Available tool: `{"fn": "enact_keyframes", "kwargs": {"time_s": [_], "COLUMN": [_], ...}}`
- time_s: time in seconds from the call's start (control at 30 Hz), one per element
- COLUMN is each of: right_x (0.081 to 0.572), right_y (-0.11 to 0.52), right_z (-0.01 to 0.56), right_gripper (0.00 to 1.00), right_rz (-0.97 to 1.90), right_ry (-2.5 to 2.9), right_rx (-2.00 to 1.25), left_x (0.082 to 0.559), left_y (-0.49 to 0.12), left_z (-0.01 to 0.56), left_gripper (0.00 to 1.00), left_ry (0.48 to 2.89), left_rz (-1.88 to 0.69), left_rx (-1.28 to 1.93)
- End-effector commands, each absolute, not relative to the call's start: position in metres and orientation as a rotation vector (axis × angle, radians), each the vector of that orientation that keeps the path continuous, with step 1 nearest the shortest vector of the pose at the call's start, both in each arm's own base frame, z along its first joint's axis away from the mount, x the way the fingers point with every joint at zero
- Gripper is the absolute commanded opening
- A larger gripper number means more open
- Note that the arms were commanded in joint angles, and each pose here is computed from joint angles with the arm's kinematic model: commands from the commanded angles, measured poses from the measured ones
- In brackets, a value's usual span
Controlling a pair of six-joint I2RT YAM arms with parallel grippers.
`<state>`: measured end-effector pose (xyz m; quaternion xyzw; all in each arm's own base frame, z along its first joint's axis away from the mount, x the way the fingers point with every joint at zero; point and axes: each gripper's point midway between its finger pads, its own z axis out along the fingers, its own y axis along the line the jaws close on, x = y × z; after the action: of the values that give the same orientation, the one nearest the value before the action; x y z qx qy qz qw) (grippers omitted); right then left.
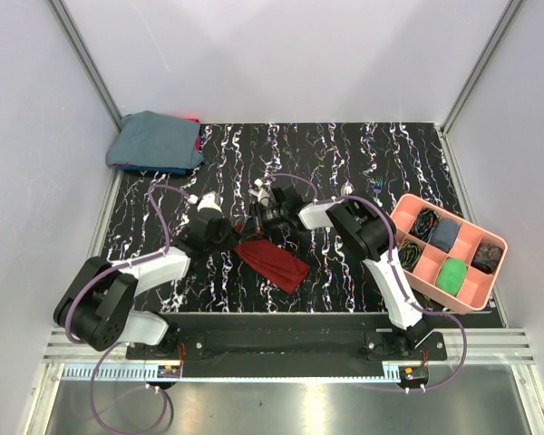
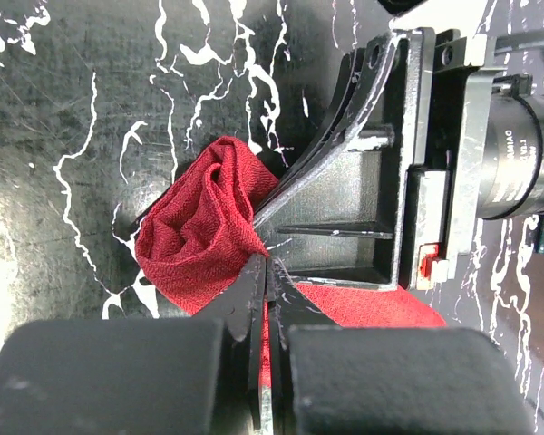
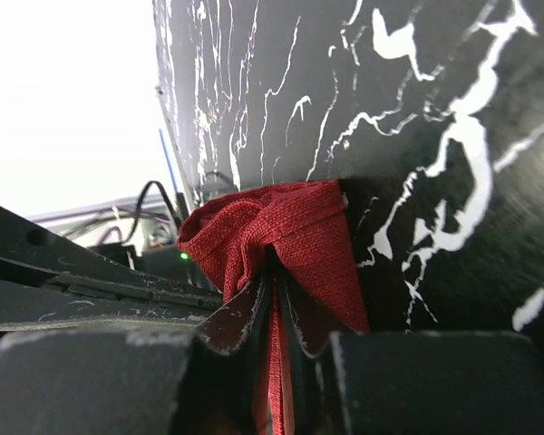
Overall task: Fold the napkin into a case and place the utensils inside
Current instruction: Stuff the top corner of the smaller-rectangle-folded napkin into the folded napkin.
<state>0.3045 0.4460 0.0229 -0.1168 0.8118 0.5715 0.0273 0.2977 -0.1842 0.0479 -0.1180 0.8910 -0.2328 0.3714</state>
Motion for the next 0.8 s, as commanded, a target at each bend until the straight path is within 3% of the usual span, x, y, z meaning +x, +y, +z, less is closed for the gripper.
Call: {"fn": "enact_keyframes", "kwargs": {"time_s": [0.0, 0.23, 0.37, 0.5, 0.6, 0.77], "right_x": [0.292, 0.296, 0.297, 0.294, 0.295, 0.301], "right_y": [0.444, 0.441, 0.442, 0.442, 0.442, 0.44], "right_z": [0.005, 0.033, 0.037, 0.039, 0.046, 0.061], "right_gripper": [0.16, 0.16, 0.16, 0.16, 0.16, 0.17], "right_rz": [1.659, 1.705, 1.734, 1.75, 1.753, 1.761], "right_ry": [2.562, 2.493, 2.487, 2.481, 2.461, 2.431], "right_rx": [-0.474, -0.418, -0.406, -0.414, -0.416, -0.4], "left_x": [0.301, 0.293, 0.289, 0.289, 0.289, 0.291], "left_y": [-0.19, -0.168, -0.161, -0.149, -0.138, -0.129], "left_z": [0.072, 0.057, 0.064, 0.079, 0.089, 0.069], "left_gripper": [0.0, 0.01, 0.25, 0.41, 0.42, 0.3], "left_ry": [2.19, 2.256, 2.217, 2.17, 2.134, 2.193], "left_rz": [-0.67, -0.525, -0.535, -0.505, -0.488, -0.489], "left_rx": [-0.314, -0.404, -0.429, -0.466, -0.512, -0.573]}}
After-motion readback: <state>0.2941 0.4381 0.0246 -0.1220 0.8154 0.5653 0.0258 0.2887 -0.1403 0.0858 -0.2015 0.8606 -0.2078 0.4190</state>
